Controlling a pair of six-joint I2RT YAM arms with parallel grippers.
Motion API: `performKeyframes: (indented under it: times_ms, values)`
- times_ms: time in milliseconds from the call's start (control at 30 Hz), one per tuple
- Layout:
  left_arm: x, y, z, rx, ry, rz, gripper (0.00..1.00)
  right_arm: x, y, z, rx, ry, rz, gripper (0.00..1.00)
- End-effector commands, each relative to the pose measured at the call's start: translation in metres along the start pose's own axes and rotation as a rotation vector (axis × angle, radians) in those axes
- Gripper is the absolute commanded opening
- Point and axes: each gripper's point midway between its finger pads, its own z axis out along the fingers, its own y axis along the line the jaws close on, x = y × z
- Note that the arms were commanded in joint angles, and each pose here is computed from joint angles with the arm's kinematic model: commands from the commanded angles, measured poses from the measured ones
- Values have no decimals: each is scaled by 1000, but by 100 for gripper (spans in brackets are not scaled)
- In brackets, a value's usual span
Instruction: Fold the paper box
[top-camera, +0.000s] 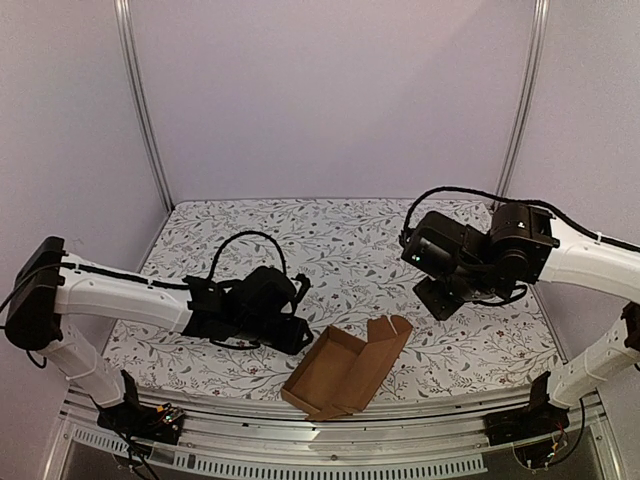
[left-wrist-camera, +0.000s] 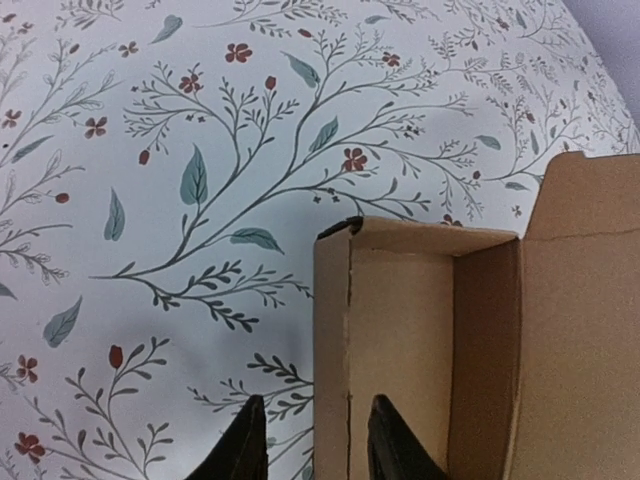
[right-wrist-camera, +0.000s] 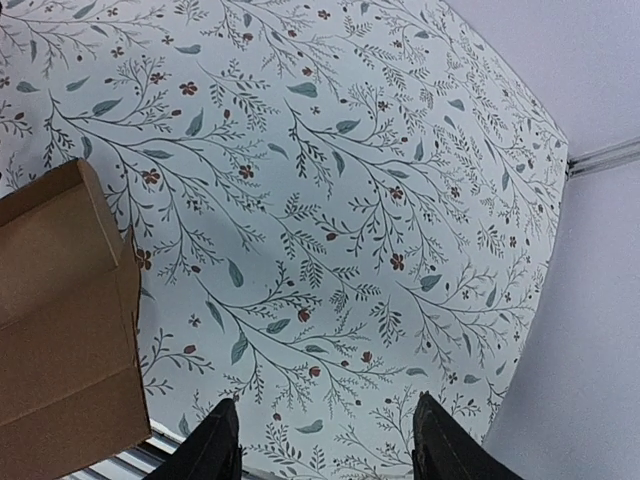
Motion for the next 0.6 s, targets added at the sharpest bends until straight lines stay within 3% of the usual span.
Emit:
performKeyframes:
  times_ms: [0,300,567]
  values:
    - [-9,-12,8,39,16,24,34,36,-16,3,42,64,127,55]
    - [4,-14,31,20,97,7,34,66,30,28,-184,72,324,48]
    - [14,-4,36,-47,124,-3,30,59,76,47,-370,28,448,42]
